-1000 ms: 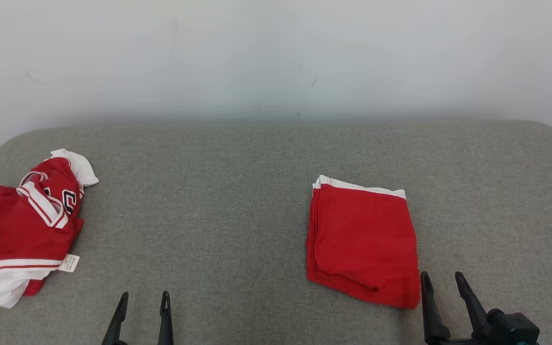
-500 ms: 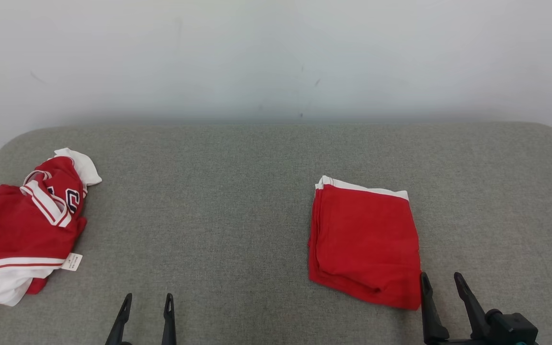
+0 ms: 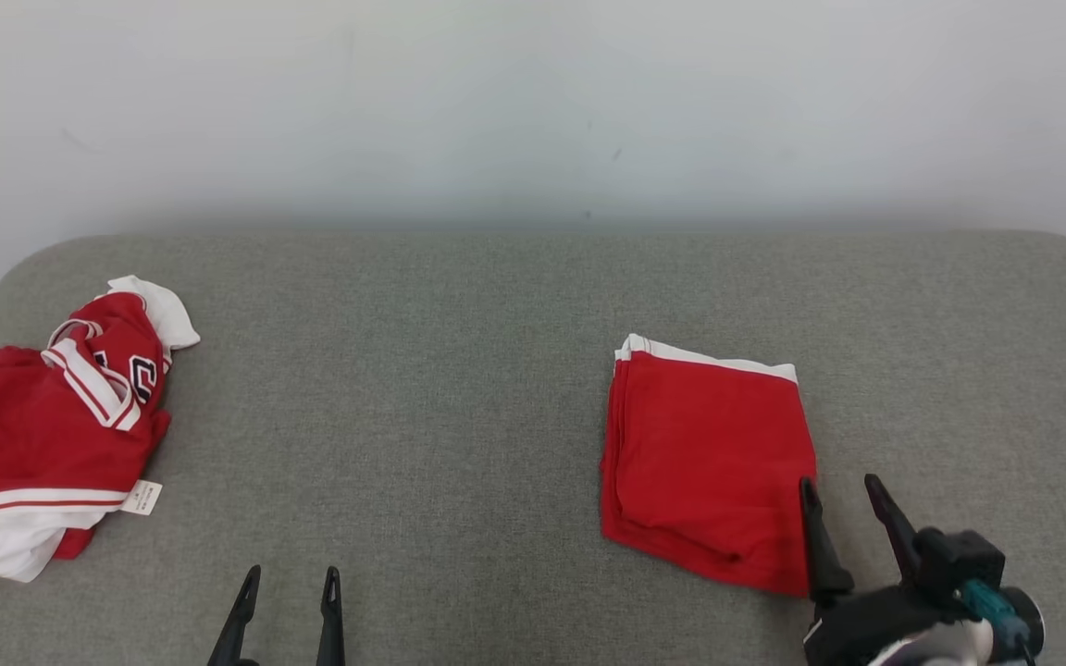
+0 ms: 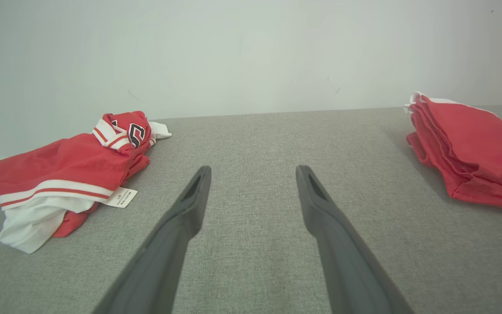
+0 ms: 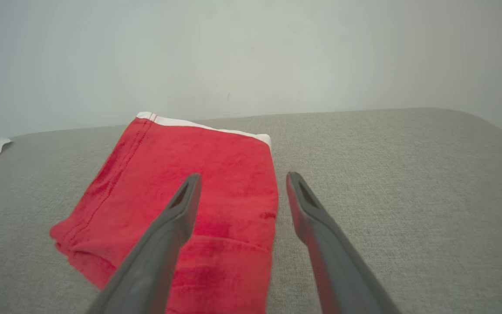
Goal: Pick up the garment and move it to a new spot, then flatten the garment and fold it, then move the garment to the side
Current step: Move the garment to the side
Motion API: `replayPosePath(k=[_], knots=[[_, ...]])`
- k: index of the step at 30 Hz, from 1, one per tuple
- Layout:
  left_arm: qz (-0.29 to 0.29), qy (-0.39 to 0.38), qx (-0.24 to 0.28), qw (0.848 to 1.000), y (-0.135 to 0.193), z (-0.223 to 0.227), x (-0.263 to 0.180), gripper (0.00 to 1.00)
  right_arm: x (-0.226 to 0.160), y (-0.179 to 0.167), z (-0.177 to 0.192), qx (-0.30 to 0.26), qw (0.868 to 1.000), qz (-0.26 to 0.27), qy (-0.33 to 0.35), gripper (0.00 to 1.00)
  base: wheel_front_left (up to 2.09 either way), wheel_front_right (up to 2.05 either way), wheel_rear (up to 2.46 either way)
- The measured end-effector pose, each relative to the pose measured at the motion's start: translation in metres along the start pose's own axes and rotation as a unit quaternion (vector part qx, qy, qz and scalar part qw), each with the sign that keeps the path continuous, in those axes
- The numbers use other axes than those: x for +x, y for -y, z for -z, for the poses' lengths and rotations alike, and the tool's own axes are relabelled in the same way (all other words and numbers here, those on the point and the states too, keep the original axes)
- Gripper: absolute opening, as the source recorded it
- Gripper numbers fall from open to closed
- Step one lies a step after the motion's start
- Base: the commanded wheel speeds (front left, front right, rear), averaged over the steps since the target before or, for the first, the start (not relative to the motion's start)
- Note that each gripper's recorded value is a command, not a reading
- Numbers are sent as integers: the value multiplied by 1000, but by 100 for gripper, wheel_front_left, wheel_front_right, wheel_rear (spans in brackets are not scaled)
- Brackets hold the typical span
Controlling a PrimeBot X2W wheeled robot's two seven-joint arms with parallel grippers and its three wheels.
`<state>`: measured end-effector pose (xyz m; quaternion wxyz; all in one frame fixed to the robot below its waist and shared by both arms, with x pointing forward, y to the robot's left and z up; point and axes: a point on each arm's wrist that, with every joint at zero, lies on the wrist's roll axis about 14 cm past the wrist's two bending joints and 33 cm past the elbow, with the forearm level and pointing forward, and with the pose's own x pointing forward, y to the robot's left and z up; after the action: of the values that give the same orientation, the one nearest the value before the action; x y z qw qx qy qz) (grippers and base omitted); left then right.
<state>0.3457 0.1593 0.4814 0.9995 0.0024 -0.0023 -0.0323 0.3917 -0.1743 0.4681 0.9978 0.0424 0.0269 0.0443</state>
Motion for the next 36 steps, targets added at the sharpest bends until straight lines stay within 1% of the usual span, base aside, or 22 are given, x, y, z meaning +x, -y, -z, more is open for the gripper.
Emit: replayPosePath(k=[5, 10, 14, 20, 22, 23, 29, 36], knots=[[1, -2, 0, 1000, 0, 1, 4, 100, 25, 8, 11, -16, 999, 0, -33, 100, 0, 0, 0], [0, -9, -1, 1000, -2, 5, 7, 100, 47, 17, 29, -22, 996, 6, -91, 100, 0, 0, 0], [-6, -13, -1, 1000, -5, 8, 7, 100, 53, 19, 50, -14, 989, 12, -144, 100, 0, 0, 0], [-11, -16, -1, 1000, -8, 10, 8, 100, 55, 10, 74, 1, 981, 5, -194, 100, 0, 0, 0], [-11, -17, -1, 1000, -8, 10, 8, 100, 57, 6, 76, 8, 980, 2, -199, 22, 0, 0, 0], [-12, -18, -1, 1000, -8, 11, 8, 100, 57, 5, 76, 10, 980, 1, -200, 0, 0, 0, 0], [-11, -19, -6, 1000, -6, 12, 11, 100, 67, 5, 70, 11, 981, -2, -194, 0, 0, 0, 0], [0, -19, -9, 1000, -1, 13, 27, 100, 113, 31, 24, -21, 990, 6, -140, 0, 0, 0, 0]])
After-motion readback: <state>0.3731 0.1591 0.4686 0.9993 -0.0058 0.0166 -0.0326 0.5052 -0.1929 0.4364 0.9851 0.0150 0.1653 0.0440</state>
